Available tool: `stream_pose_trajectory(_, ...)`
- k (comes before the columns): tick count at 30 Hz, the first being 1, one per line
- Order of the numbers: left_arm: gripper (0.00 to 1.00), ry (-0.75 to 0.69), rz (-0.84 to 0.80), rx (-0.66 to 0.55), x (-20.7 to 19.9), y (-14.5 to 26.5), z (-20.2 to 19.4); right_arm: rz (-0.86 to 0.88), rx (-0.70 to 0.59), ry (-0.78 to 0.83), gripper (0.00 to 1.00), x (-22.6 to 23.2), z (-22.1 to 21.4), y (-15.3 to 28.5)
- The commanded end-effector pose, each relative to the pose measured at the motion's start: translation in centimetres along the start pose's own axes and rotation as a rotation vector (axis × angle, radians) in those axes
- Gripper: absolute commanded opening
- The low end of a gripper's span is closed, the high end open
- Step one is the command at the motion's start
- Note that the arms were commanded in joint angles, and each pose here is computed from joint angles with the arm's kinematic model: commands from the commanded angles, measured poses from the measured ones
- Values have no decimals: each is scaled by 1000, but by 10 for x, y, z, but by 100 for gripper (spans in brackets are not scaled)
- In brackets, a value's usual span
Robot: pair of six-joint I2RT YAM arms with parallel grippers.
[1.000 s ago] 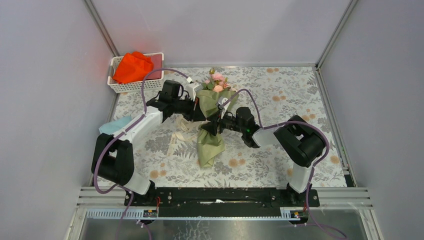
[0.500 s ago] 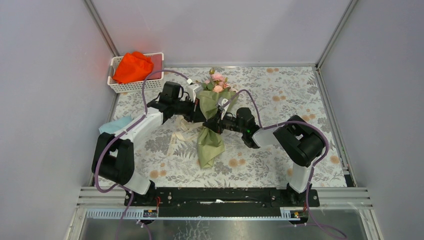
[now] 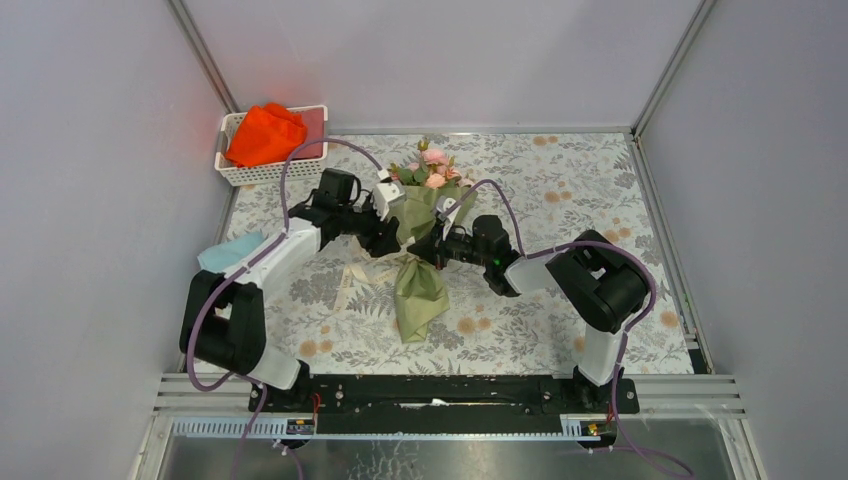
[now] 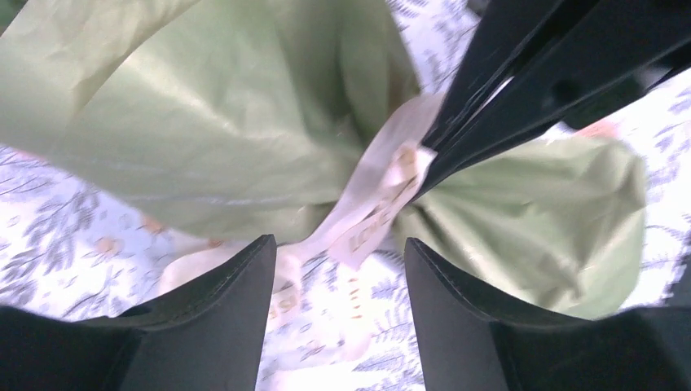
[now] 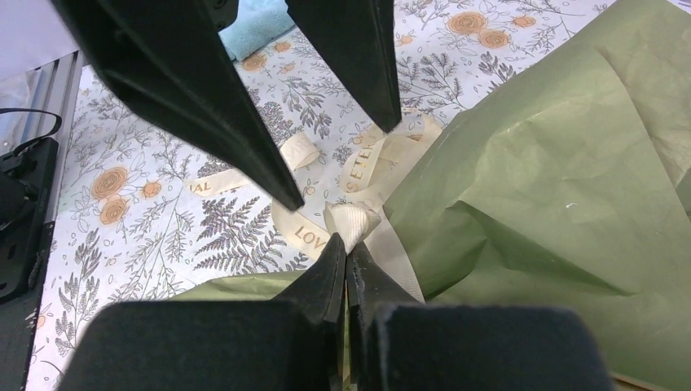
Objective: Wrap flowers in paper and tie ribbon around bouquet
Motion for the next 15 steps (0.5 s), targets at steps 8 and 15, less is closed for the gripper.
stream_pose_trajectory(8, 59, -216, 120, 48, 24, -12, -24, 26, -96, 25, 0, 2, 28, -1)
stream_pose_trajectory(15, 24, -208, 92, 35, 19, -21, -20, 24, -95, 26, 0, 1, 27, -2)
Point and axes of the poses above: each gripper's point midway between its finger pads, its own y axis back along the fingers, its own x axis along the line the jaws close on, z = x × y, the point moved 1 cm from there along y, back along the fingers, and after that the axes turned 1 degree about y, right-handed, at the moved point
